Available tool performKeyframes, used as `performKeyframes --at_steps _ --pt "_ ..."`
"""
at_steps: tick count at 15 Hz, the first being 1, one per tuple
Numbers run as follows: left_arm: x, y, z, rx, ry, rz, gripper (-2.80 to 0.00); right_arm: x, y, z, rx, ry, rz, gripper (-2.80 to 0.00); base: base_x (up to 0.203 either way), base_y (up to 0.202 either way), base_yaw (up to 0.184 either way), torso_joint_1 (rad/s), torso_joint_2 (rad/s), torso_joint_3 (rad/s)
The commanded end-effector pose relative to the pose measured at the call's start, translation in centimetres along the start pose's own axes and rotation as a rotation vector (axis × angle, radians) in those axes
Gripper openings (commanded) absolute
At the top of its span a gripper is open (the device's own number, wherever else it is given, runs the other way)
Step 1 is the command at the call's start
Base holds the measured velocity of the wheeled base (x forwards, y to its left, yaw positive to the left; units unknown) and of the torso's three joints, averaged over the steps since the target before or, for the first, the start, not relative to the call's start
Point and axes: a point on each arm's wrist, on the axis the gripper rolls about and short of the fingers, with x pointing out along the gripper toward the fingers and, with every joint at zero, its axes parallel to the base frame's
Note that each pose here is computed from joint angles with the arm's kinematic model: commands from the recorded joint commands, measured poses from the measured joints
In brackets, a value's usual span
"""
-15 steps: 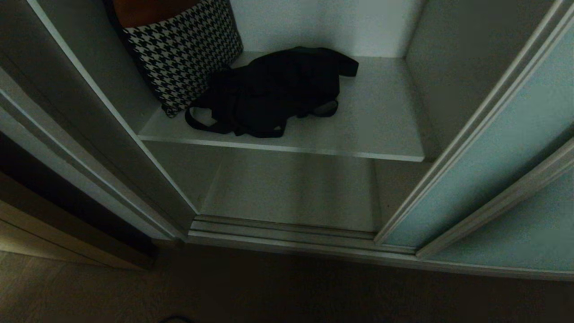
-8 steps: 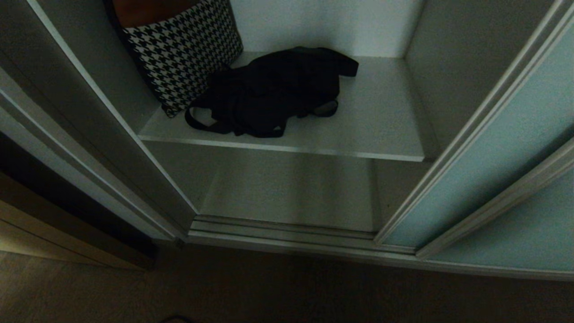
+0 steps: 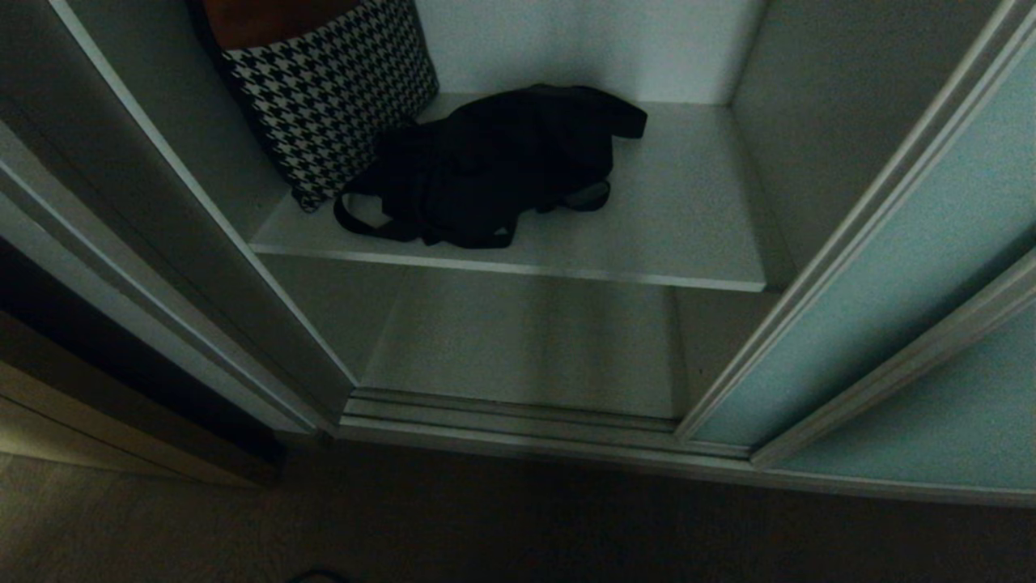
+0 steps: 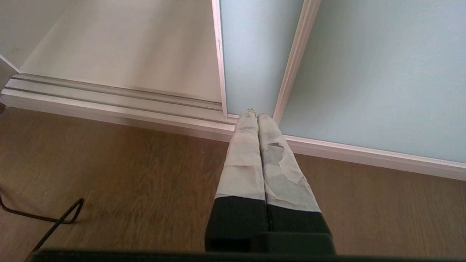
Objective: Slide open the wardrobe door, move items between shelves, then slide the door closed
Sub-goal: Close the door
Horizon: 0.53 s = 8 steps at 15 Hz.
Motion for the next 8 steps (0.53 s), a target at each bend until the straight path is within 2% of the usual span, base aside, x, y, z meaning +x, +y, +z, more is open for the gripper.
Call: performKeyframes --at_steps 1,8 --pt "0.01 0.0 -0.02 0.004 0.004 0.002 -2.8 -0.01 0.0 0.0 0.0 -0.001 0.001 -2.8 0.0 0.0 0.0 0.0 0.0 0.0" --pt "0.0 -0.01 0.0 0.008 0.001 -0.001 -2.8 0.0 0.0 0.0 0.0 0.0 0.001 -2.8 0.0 0.0 0.0 0.0 0.0 0.0"
